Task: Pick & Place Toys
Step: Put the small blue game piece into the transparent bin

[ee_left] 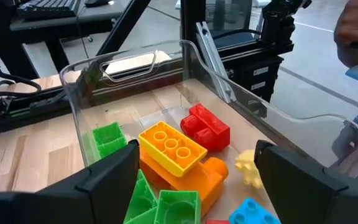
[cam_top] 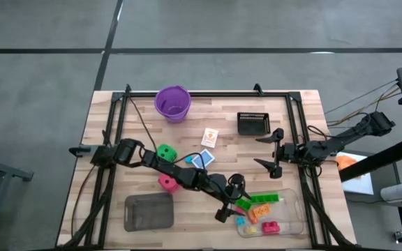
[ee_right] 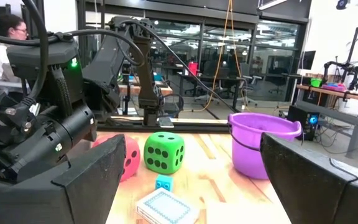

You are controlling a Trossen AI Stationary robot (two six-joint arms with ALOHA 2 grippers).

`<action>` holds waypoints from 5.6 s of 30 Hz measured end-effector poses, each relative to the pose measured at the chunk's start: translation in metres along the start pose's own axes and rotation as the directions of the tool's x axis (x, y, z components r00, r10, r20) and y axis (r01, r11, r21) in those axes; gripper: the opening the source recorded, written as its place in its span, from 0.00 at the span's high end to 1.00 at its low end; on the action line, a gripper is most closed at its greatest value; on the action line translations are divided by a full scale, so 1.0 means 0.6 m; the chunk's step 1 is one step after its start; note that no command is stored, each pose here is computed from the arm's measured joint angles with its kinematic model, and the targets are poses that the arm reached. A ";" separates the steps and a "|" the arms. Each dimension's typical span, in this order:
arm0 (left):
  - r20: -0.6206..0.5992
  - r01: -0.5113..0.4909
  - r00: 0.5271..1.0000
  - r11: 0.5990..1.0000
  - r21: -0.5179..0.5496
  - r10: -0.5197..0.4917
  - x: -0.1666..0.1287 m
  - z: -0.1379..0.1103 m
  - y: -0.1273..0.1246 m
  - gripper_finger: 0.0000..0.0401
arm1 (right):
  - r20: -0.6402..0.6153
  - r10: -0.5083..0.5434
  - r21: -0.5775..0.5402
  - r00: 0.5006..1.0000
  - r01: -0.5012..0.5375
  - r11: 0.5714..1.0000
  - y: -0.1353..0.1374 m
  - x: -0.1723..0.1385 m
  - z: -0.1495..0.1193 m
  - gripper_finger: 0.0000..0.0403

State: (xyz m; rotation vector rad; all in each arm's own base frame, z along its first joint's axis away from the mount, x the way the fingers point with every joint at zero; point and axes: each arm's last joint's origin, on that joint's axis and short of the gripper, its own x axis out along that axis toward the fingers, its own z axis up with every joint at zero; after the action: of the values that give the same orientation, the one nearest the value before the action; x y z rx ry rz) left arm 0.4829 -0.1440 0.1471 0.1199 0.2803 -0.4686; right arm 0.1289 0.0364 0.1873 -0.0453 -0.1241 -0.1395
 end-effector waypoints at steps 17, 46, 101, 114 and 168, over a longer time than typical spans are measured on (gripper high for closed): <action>-0.166 -0.057 0.984 0.996 0.064 0.067 -0.089 0.079 -0.004 0.19 | -0.013 0.002 -0.003 1.000 -0.002 1.000 0.001 0.002 -0.003 0.10; -0.729 -0.728 0.550 0.661 -0.180 0.408 -0.311 -0.057 0.100 0.19 | -0.007 0.001 0.000 1.000 -0.001 1.000 0.002 0.002 -0.002 0.10; -0.867 -0.756 0.457 0.601 -0.259 0.201 -0.312 -0.112 0.105 0.73 | -0.004 0.000 0.002 1.000 0.000 1.000 0.002 0.002 -0.002 0.10; -0.861 -0.731 0.467 0.635 -0.250 0.199 -0.312 -0.110 0.105 0.98 | -0.005 0.001 0.001 1.000 -0.001 1.000 0.002 0.002 -0.002 0.10; -0.824 -0.825 0.353 0.563 -0.049 0.444 -0.321 -0.139 0.168 0.77 | -0.018 0.001 -0.006 1.000 -0.002 1.000 0.002 0.003 -0.004 0.10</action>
State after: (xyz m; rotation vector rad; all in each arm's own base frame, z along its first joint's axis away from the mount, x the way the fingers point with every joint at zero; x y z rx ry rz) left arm 0.3450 0.0427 0.1287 -0.0689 1.1248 0.5593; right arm 0.1311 0.0373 0.1848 -0.0501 -0.1059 -0.1387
